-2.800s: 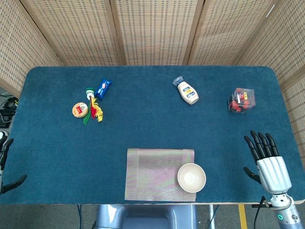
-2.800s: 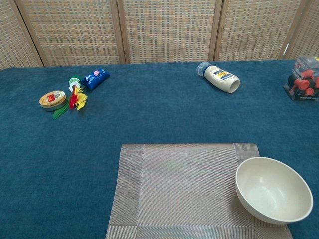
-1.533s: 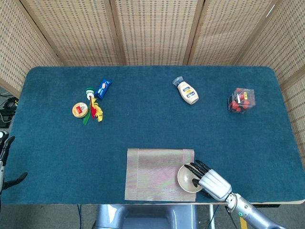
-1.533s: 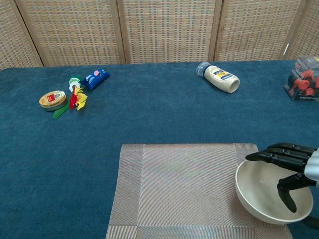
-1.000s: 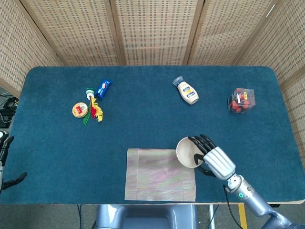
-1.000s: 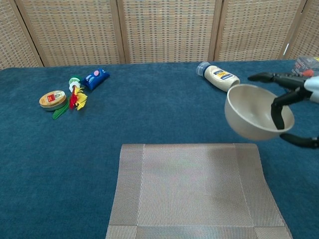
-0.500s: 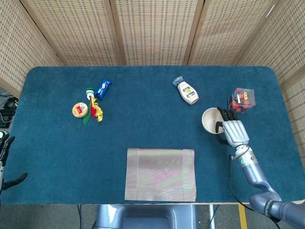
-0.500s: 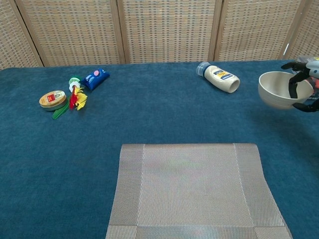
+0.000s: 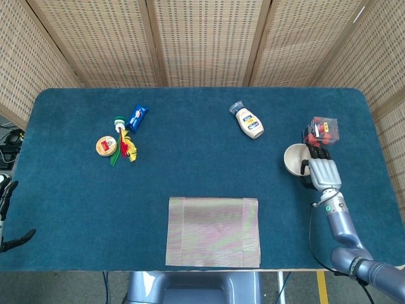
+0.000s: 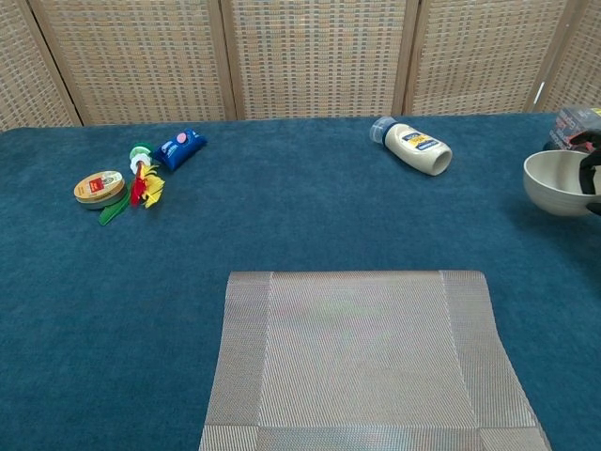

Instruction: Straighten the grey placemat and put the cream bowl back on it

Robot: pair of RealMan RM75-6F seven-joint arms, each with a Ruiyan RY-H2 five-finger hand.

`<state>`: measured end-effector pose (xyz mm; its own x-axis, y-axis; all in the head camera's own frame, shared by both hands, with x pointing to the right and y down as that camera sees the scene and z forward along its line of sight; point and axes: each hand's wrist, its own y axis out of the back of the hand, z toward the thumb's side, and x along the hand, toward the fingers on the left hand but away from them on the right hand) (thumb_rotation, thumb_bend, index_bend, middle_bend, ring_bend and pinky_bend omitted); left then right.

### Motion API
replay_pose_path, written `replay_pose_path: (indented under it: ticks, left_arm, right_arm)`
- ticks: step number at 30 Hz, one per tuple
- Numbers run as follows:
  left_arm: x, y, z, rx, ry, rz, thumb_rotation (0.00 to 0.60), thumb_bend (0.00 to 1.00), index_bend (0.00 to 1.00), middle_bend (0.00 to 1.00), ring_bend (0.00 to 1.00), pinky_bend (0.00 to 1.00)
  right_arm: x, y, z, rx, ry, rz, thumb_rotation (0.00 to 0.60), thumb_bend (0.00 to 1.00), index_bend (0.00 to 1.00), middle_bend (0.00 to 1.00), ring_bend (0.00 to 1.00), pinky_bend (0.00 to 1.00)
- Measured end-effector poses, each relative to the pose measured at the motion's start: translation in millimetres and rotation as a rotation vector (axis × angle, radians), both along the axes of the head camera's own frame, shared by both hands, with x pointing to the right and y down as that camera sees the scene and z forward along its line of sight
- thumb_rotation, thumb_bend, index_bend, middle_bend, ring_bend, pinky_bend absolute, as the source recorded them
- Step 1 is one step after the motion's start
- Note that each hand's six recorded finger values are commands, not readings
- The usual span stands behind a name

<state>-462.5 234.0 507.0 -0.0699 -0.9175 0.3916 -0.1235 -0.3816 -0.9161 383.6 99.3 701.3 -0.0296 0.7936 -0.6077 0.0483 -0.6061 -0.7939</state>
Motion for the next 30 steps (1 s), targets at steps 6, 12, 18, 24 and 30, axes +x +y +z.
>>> replay_pose_path:
  ticks: [6,12,18,24,30]
  left_arm:
    - [1.9,0.8,0.3,-0.001,-0.002,0.006,0.6,0.0,0.0,0.0,0.0,0.0]
    - [1.6,0.5,0.2,0.0,-0.002,0.004,0.6,0.0,0.0,0.0,0.0,0.0]
    - [1.7,0.7,-0.5,0.003,-0.001,0.005,0.6,0.0,0.0,0.0,0.0,0.0]
    - [7.0,1.2,0.6,0.006,0.006,0.033,0.6,0.0,0.0,0.0,0.0,0.0]
    - [32.4,0.6,0.6,0.053,0.084,0.163,0.6,0.0,0.0,0.0,0.0,0.0]
  right_arm:
    - [18.8,5.4,2.7,-0.039,0.012,0.03,0.6,0.03,0.14,0.0,0.0,0.0]
    - [26.3,8.0,-6.3,-0.03,-0.005,0.026,0.6,0.0,0.09,0.0,0.0,0.0]
    - [23.1,14.4,-38.2,0.06,-0.048,-0.038,0.6,0.0,0.11,0.0,0.0,0.0]
    - [23.8,31.5,-83.1,0.17,-0.1,-0.111,0.6,0.0,0.11,0.0,0.0,0.0]
    - [23.9,60.3,-126.1,0.277,-0.157,-0.147,0.6,0.0,0.11,0.0,0.0,0.0]
